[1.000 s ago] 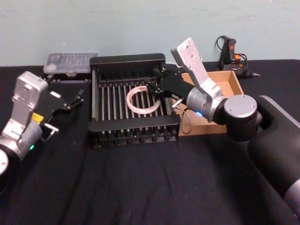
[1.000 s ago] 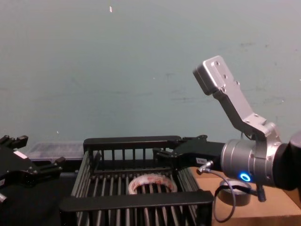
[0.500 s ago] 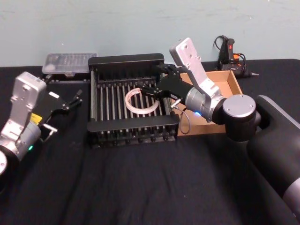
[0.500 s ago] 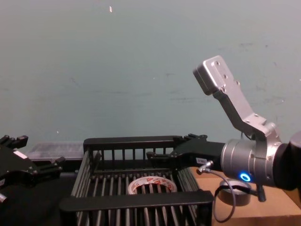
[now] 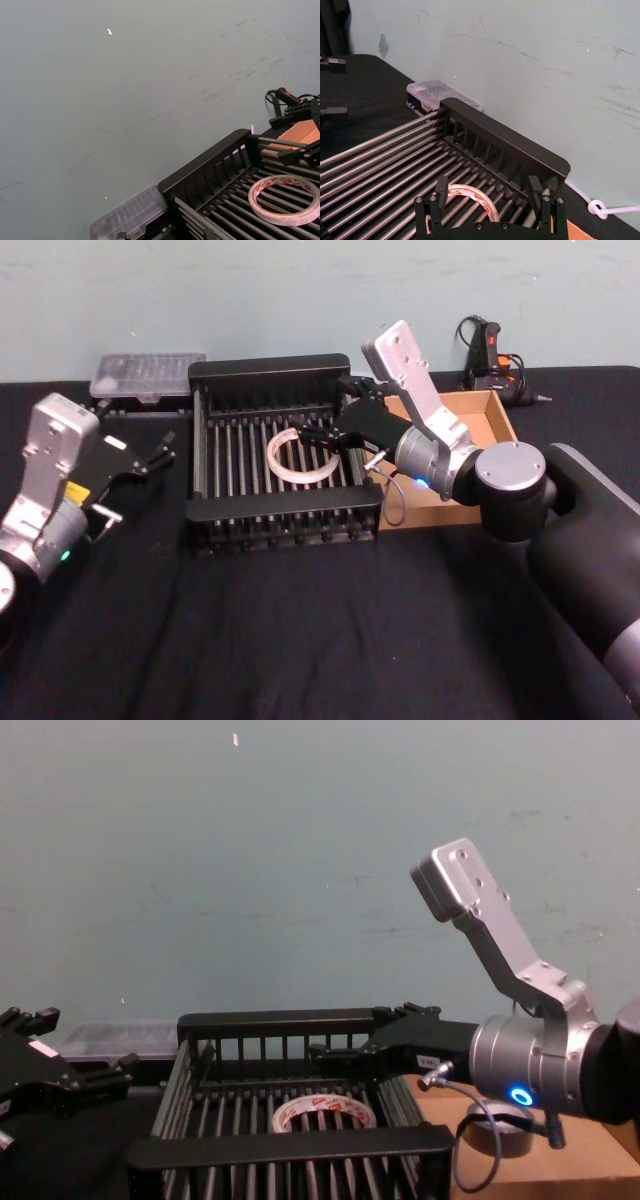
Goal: Pick up the white tape and place it into the black box , Pick up the silver tape and place it into the brown box.
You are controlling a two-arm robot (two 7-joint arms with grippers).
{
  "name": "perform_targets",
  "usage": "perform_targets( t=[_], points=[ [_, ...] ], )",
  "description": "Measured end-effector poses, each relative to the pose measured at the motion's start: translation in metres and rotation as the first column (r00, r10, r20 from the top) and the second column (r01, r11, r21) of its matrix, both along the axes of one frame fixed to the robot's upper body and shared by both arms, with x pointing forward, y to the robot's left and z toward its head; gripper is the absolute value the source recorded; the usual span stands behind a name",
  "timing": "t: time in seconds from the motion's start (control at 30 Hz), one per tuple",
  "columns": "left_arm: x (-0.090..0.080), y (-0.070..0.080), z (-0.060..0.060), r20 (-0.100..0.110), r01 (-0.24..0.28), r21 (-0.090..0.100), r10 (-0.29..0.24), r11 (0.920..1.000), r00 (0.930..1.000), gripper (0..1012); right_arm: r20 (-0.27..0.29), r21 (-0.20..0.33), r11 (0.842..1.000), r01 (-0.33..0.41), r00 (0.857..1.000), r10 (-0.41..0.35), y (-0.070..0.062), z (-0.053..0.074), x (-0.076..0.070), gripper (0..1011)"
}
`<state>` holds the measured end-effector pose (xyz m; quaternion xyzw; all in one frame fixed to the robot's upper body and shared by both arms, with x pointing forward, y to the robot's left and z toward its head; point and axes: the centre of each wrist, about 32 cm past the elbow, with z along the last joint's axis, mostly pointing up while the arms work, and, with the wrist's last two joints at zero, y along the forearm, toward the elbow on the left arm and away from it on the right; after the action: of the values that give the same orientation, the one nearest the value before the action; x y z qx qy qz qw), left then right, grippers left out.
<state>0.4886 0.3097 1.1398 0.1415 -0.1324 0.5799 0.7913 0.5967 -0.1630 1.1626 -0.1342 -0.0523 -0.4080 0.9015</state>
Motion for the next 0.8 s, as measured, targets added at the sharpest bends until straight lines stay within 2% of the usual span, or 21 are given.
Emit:
perform_targets(
  t=[0.33, 0.57, 0.8],
  points=[
    [0.000, 0.000, 0.000, 0.000, 0.000, 0.000, 0.000, 1.0000, 1.0000, 1001, -0.004, 0.036, 0.999, 0.025, 1.000, -0.024, -0.009, 0.002, -0.004, 1003],
    [0.000, 0.000, 0.000, 0.000, 0.000, 0.000, 0.000, 1.0000, 1.0000, 1001, 0.018, 0.067, 0.995, 0.071, 0.997, -0.073, -0.021, 0.005, -0.011, 1003],
    [0.000, 0.000, 0.000, 0.000, 0.000, 0.000, 0.000, 1.0000, 1.0000, 1001, 0.055, 0.102, 0.985, 0.142, 0.988, -0.148, -0.037, 0.008, -0.022, 1002]
  ],
)
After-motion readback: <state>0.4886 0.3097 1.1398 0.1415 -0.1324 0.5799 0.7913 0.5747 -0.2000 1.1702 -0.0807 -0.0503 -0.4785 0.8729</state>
